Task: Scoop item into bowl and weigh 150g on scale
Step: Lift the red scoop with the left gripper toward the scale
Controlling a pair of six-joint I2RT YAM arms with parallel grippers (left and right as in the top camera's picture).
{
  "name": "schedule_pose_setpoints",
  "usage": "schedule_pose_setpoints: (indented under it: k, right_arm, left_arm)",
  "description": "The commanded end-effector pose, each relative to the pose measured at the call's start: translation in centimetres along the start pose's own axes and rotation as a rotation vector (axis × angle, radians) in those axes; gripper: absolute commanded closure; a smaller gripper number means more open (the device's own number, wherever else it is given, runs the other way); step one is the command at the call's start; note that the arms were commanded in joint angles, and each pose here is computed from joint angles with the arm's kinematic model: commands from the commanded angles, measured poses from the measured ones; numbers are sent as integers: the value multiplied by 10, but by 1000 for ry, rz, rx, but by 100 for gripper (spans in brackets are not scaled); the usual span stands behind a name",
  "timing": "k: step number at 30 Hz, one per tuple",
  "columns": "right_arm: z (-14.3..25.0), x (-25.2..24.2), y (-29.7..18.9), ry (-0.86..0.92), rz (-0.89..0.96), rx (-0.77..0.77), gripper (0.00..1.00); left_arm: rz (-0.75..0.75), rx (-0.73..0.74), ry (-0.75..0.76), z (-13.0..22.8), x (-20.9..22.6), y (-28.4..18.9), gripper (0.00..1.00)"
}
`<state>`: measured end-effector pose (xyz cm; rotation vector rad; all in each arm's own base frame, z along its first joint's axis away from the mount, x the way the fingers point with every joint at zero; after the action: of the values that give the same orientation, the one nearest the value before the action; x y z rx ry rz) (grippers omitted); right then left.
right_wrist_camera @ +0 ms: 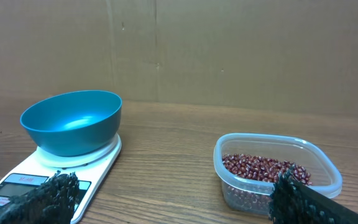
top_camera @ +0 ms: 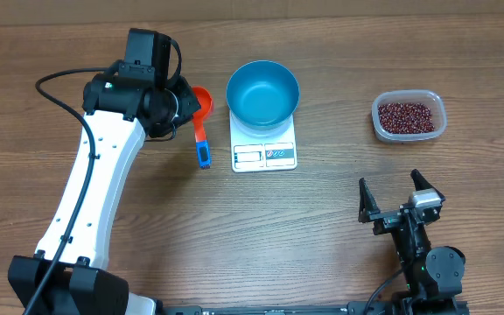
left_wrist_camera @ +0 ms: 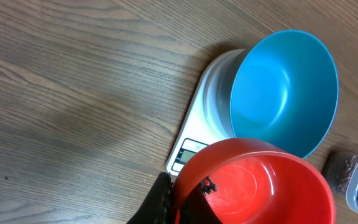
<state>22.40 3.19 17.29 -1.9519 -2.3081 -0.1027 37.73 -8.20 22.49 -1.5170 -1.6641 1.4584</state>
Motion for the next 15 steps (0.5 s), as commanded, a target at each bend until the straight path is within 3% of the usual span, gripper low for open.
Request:
schedule_pose_setpoints:
  k: [1,15]
  right_arm:
    - [2,-1,0,5,4,-4,0]
    - [2,-1,0,5,4,-4,0]
  left_arm:
    - [16,-56,-44,-7,-5,-15,96]
    - [40,-85,-94,-14,-10,-16,96]
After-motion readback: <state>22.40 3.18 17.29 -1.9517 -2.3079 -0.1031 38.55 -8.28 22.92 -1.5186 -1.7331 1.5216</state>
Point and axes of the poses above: each gripper's point midway between its finger pads, its own y axis out along the fingers, its own x axis along the line the jaws close on, z = x × y, the point moved 2 cm from there along -y, back along the fingers, and after that the axes turned 8 degrees about y, right-handed, at the moved point
